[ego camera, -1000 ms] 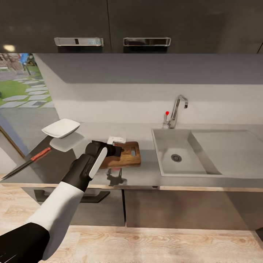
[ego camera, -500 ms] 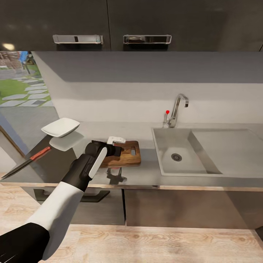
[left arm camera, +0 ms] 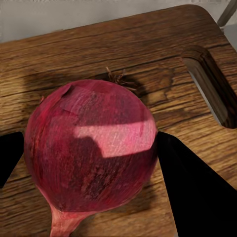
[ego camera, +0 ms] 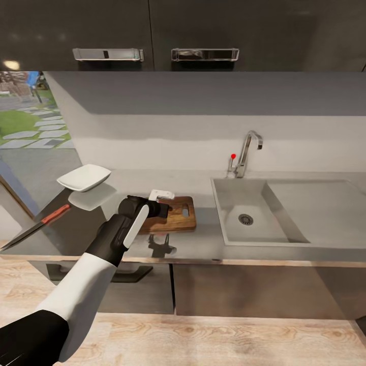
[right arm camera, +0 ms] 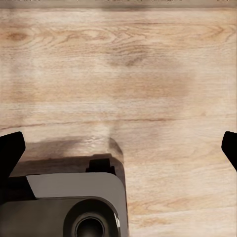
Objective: In the kitchen, take the Vidalia onion out of the sink, dice it on the chopping board with the paring knife, put the diced onion into the bowl on the countertop, then place both the paring knife and the chopping board into the sink.
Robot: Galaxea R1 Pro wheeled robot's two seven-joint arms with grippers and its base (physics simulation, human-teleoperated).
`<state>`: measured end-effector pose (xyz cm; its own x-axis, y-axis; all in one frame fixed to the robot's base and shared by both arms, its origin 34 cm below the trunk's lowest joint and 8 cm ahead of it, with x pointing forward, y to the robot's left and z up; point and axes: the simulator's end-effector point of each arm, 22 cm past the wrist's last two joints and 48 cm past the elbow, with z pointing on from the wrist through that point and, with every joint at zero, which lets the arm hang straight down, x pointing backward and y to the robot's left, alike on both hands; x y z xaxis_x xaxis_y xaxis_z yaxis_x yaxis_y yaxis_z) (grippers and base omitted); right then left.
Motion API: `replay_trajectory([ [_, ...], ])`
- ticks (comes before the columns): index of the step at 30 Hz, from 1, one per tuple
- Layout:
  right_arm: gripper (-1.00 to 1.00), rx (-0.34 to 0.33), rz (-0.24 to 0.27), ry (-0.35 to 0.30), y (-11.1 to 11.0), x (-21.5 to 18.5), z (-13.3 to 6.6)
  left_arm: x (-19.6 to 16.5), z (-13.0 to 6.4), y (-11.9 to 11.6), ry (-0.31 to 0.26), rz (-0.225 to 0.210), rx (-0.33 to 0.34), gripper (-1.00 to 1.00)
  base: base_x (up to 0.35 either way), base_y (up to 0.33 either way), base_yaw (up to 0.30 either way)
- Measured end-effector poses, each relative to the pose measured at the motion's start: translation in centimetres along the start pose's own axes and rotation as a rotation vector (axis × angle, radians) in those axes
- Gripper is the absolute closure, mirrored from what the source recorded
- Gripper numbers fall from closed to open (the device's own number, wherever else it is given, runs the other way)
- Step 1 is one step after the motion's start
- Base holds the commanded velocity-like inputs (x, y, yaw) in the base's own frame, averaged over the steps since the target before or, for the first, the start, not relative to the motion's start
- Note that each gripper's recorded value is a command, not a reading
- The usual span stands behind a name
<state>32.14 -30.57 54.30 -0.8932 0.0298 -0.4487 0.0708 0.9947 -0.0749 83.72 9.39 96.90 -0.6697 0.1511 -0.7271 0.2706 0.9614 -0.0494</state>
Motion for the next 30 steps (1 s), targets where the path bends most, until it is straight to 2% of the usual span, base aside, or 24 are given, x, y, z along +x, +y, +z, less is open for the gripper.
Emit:
replay_trajectory([
  [24,-1.00,0.003,-0.004,0.000,-0.29,-0.02,0.02,-0.10,-0.04,-0.12,-0.003,0.004,0.001,1.00,0.003,0.000,0.000],
  [25,-1.00,0.003,-0.004,0.000,-0.29,-0.02,0.02,-0.15,-0.07,-0.13,-0.004,0.005,0.001,-1.00,0.000,0.000,0.000],
  [30,-1.00,0.003,-0.004,0.000,-0.29,-0.02,0.02,-0.36,-0.20,-0.16,-0.010,0.006,0.001,-1.00,0.000,0.000,0.000],
])
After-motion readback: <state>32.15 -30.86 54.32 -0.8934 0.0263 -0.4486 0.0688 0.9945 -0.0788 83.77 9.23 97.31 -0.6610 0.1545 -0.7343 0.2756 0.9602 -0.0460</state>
